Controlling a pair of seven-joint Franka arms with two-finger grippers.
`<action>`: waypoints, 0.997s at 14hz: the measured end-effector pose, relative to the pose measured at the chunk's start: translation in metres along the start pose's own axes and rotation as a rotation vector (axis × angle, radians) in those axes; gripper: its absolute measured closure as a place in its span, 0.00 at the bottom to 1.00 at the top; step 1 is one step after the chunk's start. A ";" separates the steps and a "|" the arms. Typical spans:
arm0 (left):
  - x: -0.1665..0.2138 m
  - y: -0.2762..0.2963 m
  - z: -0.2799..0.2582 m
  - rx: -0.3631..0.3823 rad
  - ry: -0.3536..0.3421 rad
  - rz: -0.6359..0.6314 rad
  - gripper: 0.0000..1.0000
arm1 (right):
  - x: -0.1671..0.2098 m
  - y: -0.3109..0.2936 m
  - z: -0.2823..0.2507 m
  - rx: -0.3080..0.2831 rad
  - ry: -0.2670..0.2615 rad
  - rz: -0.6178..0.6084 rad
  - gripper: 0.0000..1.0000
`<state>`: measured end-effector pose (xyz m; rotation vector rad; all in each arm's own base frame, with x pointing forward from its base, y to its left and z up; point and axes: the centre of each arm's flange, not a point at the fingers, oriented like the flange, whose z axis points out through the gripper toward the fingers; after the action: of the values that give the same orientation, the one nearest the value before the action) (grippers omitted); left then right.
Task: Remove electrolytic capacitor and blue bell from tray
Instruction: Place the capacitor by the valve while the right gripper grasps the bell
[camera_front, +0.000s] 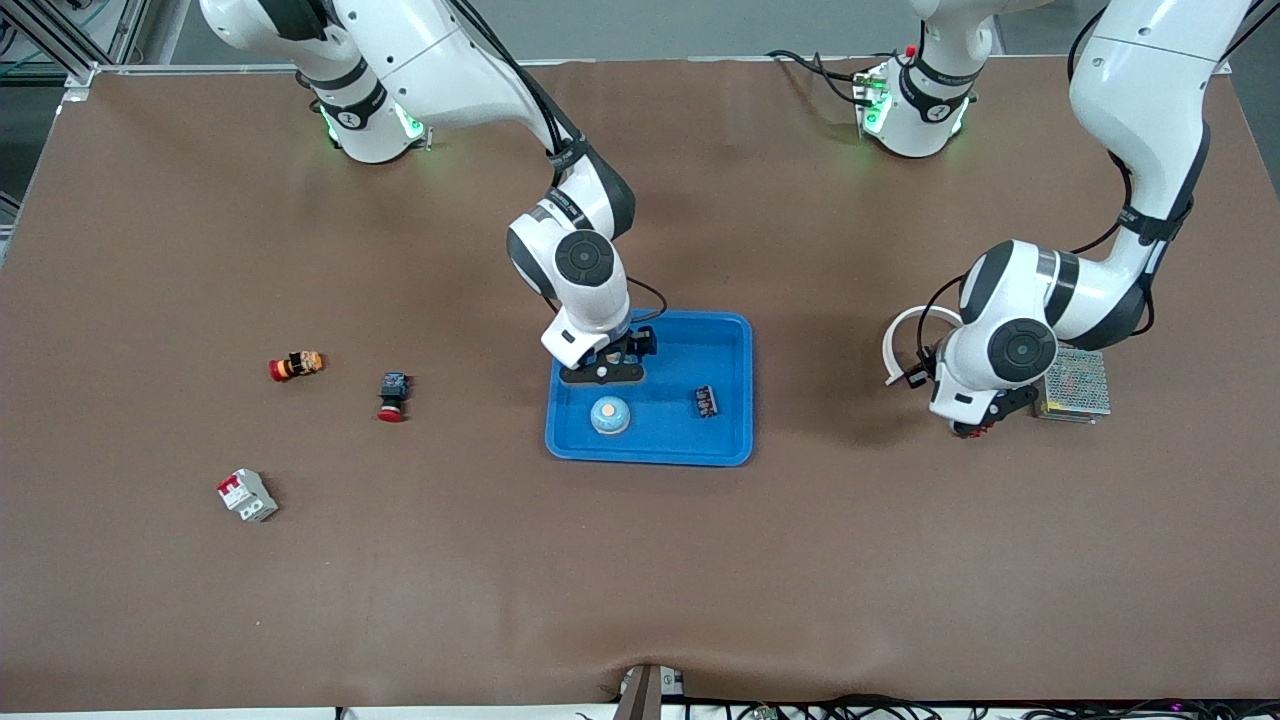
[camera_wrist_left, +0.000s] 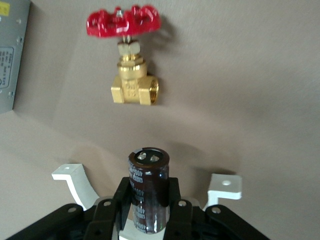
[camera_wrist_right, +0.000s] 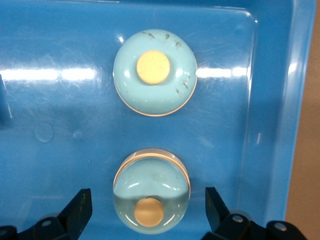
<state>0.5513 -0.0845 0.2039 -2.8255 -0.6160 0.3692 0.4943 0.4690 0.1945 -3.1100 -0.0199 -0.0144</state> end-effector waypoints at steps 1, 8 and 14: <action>-0.002 -0.002 0.006 0.006 -0.003 0.004 0.66 | 0.000 0.000 0.002 0.000 0.002 -0.001 0.00; 0.003 -0.015 0.037 -0.001 -0.045 -0.016 0.66 | -0.001 0.000 0.010 -0.009 0.009 -0.014 0.00; 0.014 -0.011 0.017 -0.031 -0.004 -0.023 0.22 | -0.001 0.000 0.010 -0.009 0.011 -0.016 0.21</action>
<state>0.5549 -0.0663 0.1883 -2.8454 -0.6606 0.3639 0.4934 0.4691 0.1845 -3.1188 -0.0441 -0.0313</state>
